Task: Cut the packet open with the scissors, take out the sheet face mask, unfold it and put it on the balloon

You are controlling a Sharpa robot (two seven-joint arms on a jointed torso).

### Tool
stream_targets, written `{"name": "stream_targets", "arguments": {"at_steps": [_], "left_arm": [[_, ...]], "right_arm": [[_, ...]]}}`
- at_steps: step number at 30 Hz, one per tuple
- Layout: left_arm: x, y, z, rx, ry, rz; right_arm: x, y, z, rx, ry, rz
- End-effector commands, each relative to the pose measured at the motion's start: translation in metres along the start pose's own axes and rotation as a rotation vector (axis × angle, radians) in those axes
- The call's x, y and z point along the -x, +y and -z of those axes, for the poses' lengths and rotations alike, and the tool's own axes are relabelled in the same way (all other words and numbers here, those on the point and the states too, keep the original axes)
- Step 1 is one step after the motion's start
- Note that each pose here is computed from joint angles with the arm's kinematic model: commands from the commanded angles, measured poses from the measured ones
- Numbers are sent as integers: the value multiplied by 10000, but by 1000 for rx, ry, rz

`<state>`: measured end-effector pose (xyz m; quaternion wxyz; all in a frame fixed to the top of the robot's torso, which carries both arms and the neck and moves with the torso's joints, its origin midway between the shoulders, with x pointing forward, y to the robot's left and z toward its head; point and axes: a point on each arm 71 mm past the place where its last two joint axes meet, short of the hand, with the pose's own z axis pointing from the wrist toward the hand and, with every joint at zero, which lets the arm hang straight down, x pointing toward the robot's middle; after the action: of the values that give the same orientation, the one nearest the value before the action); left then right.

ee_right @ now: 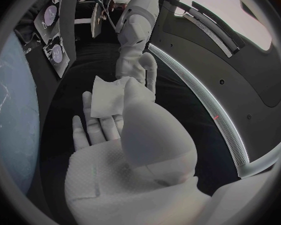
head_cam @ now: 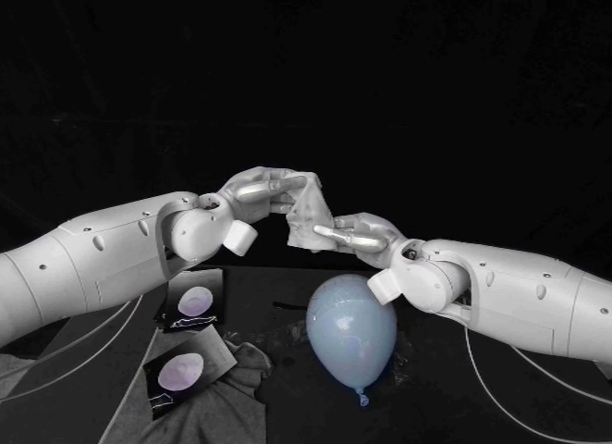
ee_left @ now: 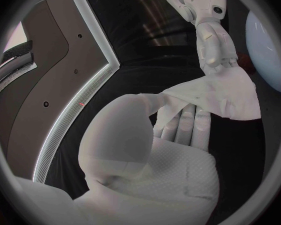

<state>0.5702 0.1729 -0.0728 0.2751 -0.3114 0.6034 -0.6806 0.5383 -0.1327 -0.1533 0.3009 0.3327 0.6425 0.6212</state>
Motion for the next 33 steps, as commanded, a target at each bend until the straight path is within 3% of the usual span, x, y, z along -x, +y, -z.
{"name": "stream_targets", "arguments": {"at_steps": [1, 16, 33], "left_arm": [[-5, -39, -13, -35, -11, 22], [39, -41, -5, -33, -39, 19], [136, -63, -11, -62, -102, 12]], "right_arm": [[-28, -24, -12, -11, 18, 5], [-18, -11, 15, 42, -16, -3], [22, -34, 45, 12, -19, 89]]}}
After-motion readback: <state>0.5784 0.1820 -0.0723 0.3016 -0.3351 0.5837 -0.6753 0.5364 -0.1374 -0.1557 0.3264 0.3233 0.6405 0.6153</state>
